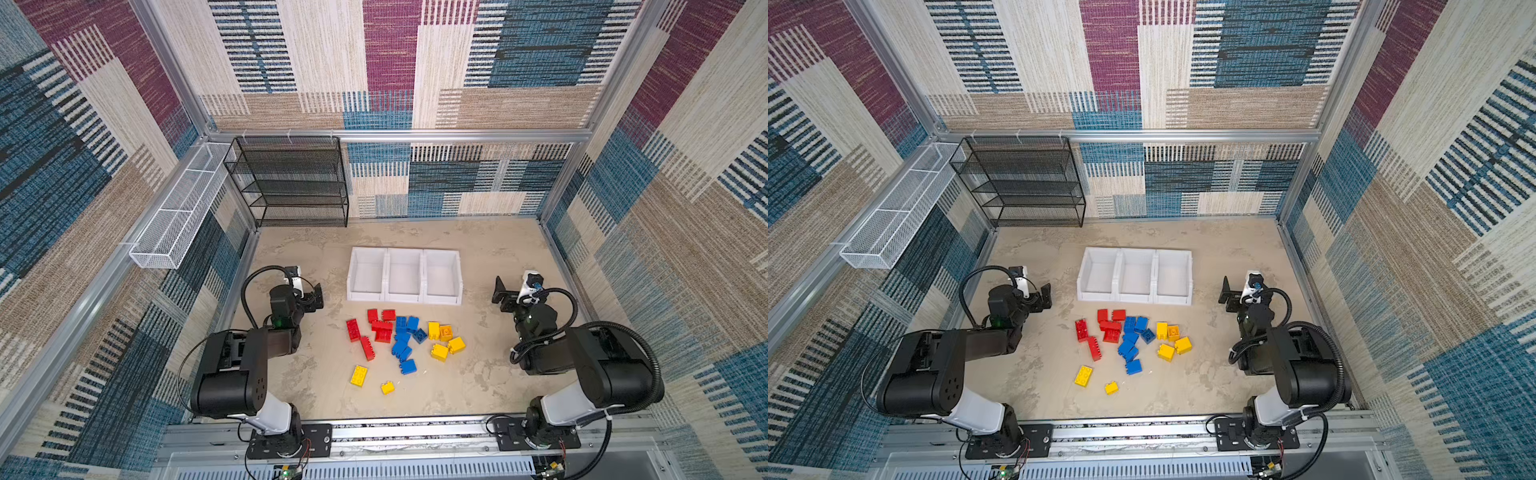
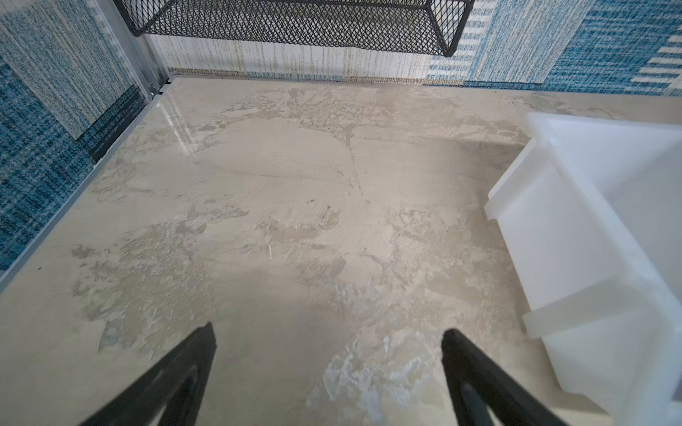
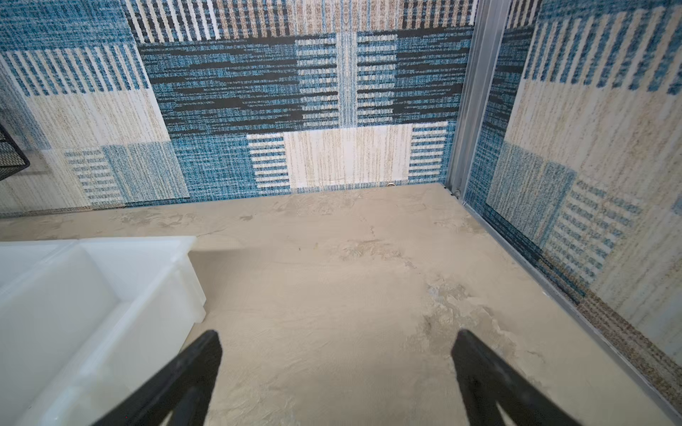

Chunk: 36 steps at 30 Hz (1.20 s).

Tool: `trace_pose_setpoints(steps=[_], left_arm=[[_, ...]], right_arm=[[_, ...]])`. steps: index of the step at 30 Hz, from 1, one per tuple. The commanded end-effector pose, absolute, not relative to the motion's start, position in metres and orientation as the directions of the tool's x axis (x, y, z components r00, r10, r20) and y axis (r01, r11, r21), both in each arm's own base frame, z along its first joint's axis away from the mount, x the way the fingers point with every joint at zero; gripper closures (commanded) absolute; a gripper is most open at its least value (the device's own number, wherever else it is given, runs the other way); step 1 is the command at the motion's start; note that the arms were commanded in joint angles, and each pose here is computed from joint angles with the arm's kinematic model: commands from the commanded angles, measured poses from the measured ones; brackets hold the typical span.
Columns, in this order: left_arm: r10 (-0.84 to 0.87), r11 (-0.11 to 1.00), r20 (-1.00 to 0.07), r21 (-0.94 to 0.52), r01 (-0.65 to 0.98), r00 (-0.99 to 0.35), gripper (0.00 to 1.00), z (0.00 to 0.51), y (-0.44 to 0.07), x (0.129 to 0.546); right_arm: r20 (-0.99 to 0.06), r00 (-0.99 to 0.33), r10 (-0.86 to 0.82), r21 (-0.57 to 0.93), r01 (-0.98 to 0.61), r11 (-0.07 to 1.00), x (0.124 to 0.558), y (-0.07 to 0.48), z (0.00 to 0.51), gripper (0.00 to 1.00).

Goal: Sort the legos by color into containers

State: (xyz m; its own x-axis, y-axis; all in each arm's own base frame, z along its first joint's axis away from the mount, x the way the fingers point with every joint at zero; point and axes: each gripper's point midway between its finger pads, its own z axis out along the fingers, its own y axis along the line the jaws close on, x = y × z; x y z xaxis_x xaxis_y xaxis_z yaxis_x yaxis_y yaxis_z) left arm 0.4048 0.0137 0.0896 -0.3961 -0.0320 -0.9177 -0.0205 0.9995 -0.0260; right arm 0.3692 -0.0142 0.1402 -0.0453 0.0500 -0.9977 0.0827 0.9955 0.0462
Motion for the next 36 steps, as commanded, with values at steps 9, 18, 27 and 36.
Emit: trace_pose_setpoints(steps=[9,18,27,36], left_arm=[[-0.016,1.000,-0.921,-0.017,0.000,-0.390,0.01,0.092,0.011,0.406],[-0.016,1.000,-0.919,-0.016,-0.003,-0.394,0.01,0.091,0.011,0.406],[-0.069,0.995,-0.910,-0.034,-0.094,-0.409,0.01,0.135,0.023,0.394],[-0.236,0.953,-0.745,-0.302,-0.001,-0.624,0.02,0.177,-0.054,0.337]], right_arm=[[-0.998,-0.032,0.048,0.046,0.072,0.996,0.372,-0.013,0.144,0.00],[-0.998,-0.035,0.048,0.046,0.073,0.996,0.373,-0.013,0.144,0.00],[-0.986,-0.161,0.034,0.036,-0.011,0.999,0.397,0.007,0.174,0.01],[-0.842,-0.531,0.091,0.175,-0.111,0.978,0.360,0.103,0.174,0.01]])
